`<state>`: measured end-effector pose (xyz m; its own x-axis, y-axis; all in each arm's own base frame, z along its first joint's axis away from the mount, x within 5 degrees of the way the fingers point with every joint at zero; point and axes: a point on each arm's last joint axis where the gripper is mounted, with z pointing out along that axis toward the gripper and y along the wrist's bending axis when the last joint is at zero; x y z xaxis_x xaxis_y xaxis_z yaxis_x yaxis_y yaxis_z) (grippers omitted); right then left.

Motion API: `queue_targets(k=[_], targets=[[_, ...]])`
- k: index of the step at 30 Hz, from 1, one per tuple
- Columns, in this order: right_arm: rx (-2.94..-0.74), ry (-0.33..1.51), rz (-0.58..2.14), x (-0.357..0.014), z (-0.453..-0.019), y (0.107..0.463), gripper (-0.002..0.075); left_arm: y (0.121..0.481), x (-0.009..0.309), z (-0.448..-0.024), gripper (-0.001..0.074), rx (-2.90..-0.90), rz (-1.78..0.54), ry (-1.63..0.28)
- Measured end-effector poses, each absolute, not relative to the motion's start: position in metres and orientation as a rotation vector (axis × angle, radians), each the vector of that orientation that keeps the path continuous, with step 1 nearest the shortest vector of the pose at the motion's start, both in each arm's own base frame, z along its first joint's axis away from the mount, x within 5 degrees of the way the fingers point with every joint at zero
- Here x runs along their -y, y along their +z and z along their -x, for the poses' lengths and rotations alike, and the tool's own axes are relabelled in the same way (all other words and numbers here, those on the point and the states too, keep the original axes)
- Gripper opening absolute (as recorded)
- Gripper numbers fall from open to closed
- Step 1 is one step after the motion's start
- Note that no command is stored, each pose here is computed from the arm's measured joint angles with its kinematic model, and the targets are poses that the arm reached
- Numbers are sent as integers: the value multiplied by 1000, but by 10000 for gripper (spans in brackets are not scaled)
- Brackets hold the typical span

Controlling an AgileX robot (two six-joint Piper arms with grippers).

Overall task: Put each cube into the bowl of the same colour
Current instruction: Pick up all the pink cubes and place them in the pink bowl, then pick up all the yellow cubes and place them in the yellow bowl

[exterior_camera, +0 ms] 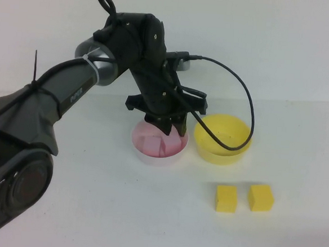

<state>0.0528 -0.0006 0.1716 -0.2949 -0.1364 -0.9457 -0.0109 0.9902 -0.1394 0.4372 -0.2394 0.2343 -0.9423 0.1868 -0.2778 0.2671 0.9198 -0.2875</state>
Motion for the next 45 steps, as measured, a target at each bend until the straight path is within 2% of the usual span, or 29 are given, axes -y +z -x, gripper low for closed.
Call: queue_targets(k=[3,7,13,17,23,32,36,40,45], targets=[[-1867,-123,107,1,-53,172,-2,236,239,-434,81,-2855,-408,-467],[-1867,-123,107,1,-53,172,-2,254,239,-432,15,-2799,-456,-497],[-1867,-123,107,1,-53,172,-2,312,229,-415,2,-2665,-480,-447],[-1867,-123,107,1,-53,172,-2,358,213,-399,1,-2551,-501,-337],[-1867,-123,107,1,-53,172,-2,430,208,-349,1,-2321,-587,-105],[-1867,-123,107,1,-53,172,-2,495,197,-286,1,-2125,-666,-142],[-1867,-123,107,1,-53,172,-2,500,178,-267,1,-2114,-677,-70],[-1867,-123,107,1,-53,172,-2,480,160,-249,0,-2188,-680,-15],[-1867,-123,107,1,-53,172,-2,444,146,-217,0,-2153,-644,-174]])
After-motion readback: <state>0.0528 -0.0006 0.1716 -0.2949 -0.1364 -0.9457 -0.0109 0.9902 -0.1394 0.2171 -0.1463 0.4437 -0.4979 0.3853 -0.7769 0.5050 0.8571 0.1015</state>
